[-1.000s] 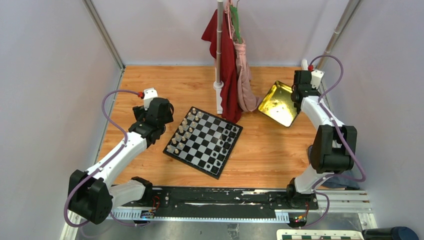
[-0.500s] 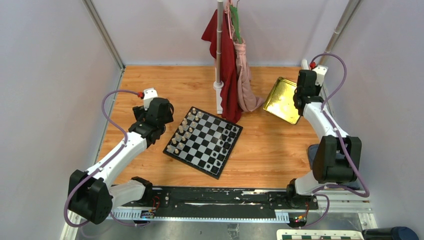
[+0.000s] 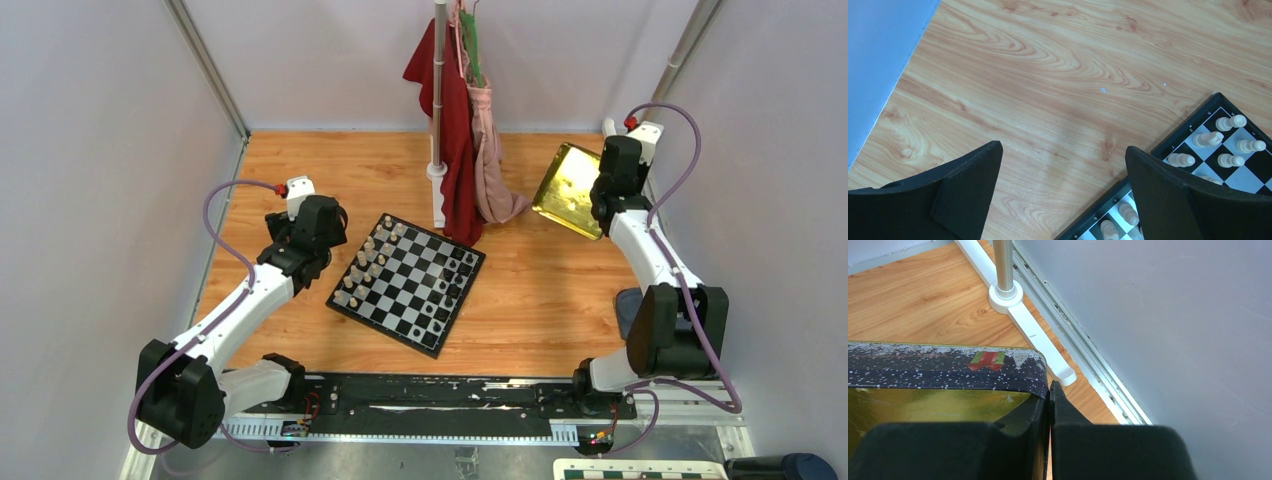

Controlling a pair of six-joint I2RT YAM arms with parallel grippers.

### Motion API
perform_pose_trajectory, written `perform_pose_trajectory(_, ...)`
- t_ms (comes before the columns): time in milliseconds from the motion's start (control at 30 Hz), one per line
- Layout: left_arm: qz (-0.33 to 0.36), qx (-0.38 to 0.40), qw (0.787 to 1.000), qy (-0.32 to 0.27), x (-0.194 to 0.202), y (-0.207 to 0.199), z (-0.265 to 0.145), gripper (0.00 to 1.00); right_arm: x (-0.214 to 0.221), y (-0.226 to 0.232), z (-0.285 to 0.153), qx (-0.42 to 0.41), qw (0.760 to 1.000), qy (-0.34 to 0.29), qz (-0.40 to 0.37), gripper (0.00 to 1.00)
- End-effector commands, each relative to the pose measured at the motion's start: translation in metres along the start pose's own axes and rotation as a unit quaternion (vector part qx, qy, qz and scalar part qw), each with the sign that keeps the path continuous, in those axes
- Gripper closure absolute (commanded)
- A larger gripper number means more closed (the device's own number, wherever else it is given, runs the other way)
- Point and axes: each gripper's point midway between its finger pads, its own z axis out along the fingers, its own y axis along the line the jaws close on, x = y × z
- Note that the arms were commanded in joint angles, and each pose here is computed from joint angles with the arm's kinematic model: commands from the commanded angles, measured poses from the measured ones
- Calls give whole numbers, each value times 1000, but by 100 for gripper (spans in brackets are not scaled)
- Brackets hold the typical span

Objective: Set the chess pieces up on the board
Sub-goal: Place the storage box at the center of the board.

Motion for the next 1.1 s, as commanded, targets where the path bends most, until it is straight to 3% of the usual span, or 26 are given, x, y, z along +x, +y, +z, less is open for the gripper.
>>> perform_pose_trajectory(0, -16, -3, 1000, -15, -10, 2, -5, 0, -13, -7, -3, 11, 1000, -22, 19, 100)
perform_pose_trajectory(400, -39, -4, 999, -30, -15, 4, -8, 0, 42, 9, 6, 8, 996, 91, 14, 100)
perform_pose_trajectory(700, -44, -6, 998, -35, -14, 6, -9, 0, 82, 12, 11, 4, 984, 169, 53, 100)
perform_pose_trajectory(1067, -45, -12, 998, -33, -9, 12, -11, 0, 117, 16, 12, 8, 974, 217, 56, 100)
